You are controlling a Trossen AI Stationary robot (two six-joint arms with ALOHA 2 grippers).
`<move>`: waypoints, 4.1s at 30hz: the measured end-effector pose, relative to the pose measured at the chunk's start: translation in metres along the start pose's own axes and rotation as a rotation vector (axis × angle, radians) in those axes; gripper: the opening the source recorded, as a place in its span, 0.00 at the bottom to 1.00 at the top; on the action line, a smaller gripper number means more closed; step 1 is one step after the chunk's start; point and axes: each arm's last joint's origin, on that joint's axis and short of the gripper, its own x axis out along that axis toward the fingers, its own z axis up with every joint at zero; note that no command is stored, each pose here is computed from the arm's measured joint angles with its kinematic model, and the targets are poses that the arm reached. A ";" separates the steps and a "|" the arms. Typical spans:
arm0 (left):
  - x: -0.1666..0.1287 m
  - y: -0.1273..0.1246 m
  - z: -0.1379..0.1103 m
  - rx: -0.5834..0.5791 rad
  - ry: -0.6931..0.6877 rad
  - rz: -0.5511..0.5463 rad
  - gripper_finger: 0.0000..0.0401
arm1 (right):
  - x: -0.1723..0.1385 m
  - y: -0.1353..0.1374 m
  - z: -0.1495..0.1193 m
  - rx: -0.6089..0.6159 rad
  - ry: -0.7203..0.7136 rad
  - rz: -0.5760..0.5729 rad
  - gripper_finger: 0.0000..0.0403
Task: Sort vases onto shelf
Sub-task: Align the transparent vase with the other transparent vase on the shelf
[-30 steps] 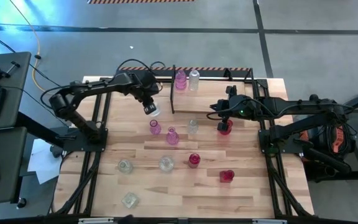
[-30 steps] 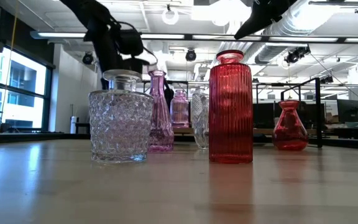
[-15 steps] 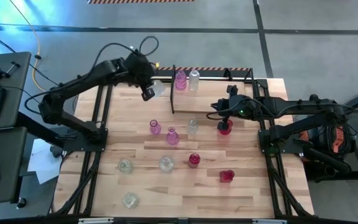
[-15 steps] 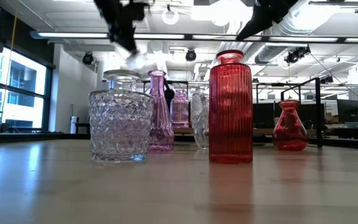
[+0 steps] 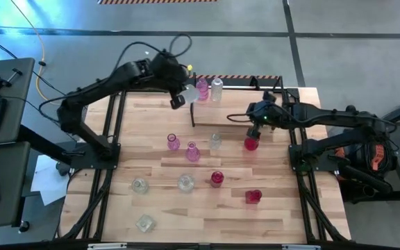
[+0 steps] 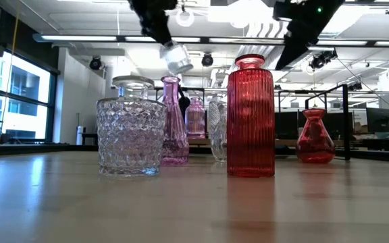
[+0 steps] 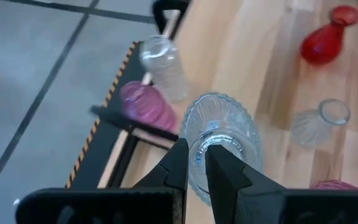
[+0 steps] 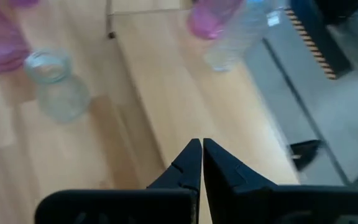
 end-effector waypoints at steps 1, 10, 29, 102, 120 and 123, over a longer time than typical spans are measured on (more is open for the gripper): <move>0.006 -0.002 0.002 0.014 0.006 -0.017 0.06 | 0.004 0.002 -0.003 -0.001 0.001 0.019 0.00; 0.040 -0.011 0.034 0.102 -0.006 -0.067 0.06 | 0.027 0.027 -0.019 0.074 -0.072 0.249 0.00; 0.135 -0.027 0.048 0.200 0.111 -0.183 0.06 | 0.013 0.078 -0.028 0.041 -0.155 0.507 0.00; 0.202 -0.045 0.030 0.267 0.215 -0.124 0.21 | 0.008 0.087 -0.037 -0.122 -0.104 0.665 0.00; 0.195 -0.043 0.037 0.295 0.225 -0.126 0.35 | 0.008 0.087 -0.037 -0.127 -0.106 0.664 0.00; 0.181 -0.040 0.043 0.304 0.236 -0.126 0.35 | 0.008 0.087 -0.037 -0.129 -0.107 0.664 0.00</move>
